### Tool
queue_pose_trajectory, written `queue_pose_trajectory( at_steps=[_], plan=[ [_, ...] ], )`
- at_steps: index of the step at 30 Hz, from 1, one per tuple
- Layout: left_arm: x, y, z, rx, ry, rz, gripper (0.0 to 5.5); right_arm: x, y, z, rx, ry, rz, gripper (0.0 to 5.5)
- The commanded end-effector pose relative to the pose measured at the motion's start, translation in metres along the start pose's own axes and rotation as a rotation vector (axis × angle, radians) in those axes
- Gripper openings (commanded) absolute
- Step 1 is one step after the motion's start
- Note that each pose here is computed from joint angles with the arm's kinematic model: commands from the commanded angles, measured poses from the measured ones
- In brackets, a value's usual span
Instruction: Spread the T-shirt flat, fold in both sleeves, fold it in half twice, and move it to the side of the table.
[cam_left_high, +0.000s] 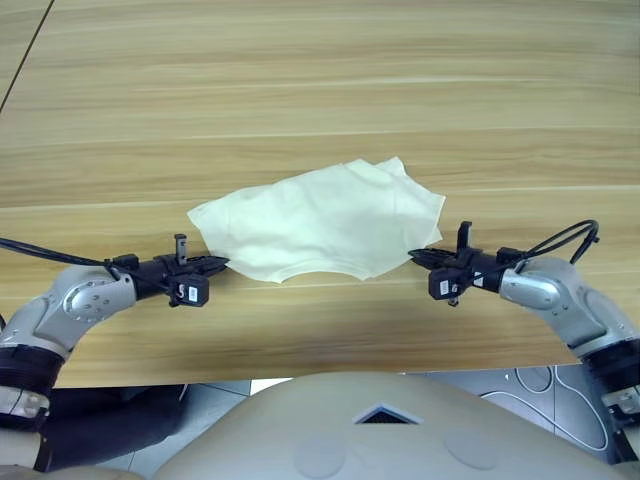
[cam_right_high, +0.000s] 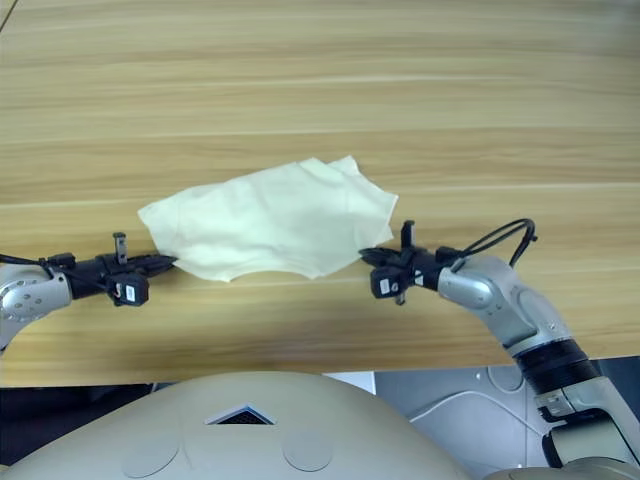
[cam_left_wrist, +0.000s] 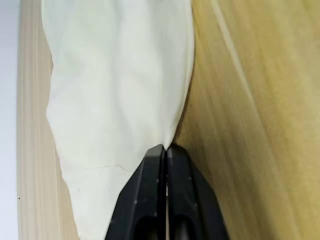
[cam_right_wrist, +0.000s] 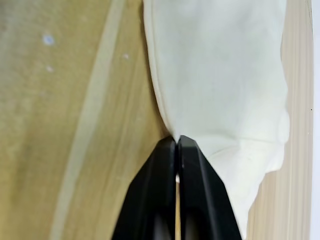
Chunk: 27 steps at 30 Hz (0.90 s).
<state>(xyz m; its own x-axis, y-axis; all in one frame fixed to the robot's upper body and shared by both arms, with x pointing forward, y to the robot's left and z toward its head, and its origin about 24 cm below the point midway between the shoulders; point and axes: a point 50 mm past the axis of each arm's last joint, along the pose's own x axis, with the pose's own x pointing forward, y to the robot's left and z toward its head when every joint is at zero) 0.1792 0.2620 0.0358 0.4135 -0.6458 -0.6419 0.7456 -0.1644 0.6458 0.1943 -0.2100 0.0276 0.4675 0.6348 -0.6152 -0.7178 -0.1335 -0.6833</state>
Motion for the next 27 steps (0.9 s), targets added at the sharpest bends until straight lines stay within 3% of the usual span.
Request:
queue_pose_trajectory(
  at_steps=[1, 4, 6, 12, 15, 16, 18, 21, 23, 26, 27],
  plan=[
    [-0.007, 0.058, 0.010, 0.084, -0.082, 0.319, 0.00, -0.018, -0.064, -0.005, 0.049, -0.059, -0.369, 0.03],
    [-0.042, 0.105, 0.031, 0.155, -0.197, 0.596, 0.00, -0.065, -0.097, 0.014, 0.028, -0.218, -0.572, 0.03],
    [-0.070, 0.117, 0.051, 0.186, -0.296, 0.680, 0.00, -0.101, -0.090, 0.042, -0.045, -0.383, -0.580, 0.03],
    [-0.130, 0.086, 0.112, 0.229, -0.667, 0.681, 0.00, -0.193, -0.044, 0.117, -0.280, -0.872, -0.685, 0.03],
    [-0.143, 0.062, 0.133, 0.274, -0.782, 0.629, 0.00, -0.207, -0.033, 0.127, -0.277, -0.978, -0.688, 0.03],
    [-0.144, 0.056, 0.135, 0.269, -0.780, 0.598, 0.00, -0.205, -0.032, 0.124, -0.249, -0.966, -0.653, 0.03],
    [-0.128, 0.053, 0.109, 0.220, -0.587, 0.491, 0.00, -0.176, -0.037, 0.095, -0.152, -0.769, -0.496, 0.03],
    [-0.074, 0.064, 0.045, 0.164, -0.174, 0.298, 0.00, -0.106, -0.058, 0.022, -0.022, -0.336, -0.322, 0.03],
    [-0.044, 0.074, 0.022, 0.196, -0.028, 0.144, 0.00, -0.072, -0.072, -0.013, -0.030, -0.132, -0.150, 0.03],
    [-0.024, 0.101, 0.000, 0.260, 0.095, -0.026, 0.00, -0.054, -0.115, -0.049, -0.078, 0.098, -0.009, 0.03],
    [-0.022, 0.128, -0.006, 0.266, 0.133, -0.046, 0.00, -0.051, -0.146, -0.063, -0.099, 0.237, -0.015, 0.03]
  ],
)
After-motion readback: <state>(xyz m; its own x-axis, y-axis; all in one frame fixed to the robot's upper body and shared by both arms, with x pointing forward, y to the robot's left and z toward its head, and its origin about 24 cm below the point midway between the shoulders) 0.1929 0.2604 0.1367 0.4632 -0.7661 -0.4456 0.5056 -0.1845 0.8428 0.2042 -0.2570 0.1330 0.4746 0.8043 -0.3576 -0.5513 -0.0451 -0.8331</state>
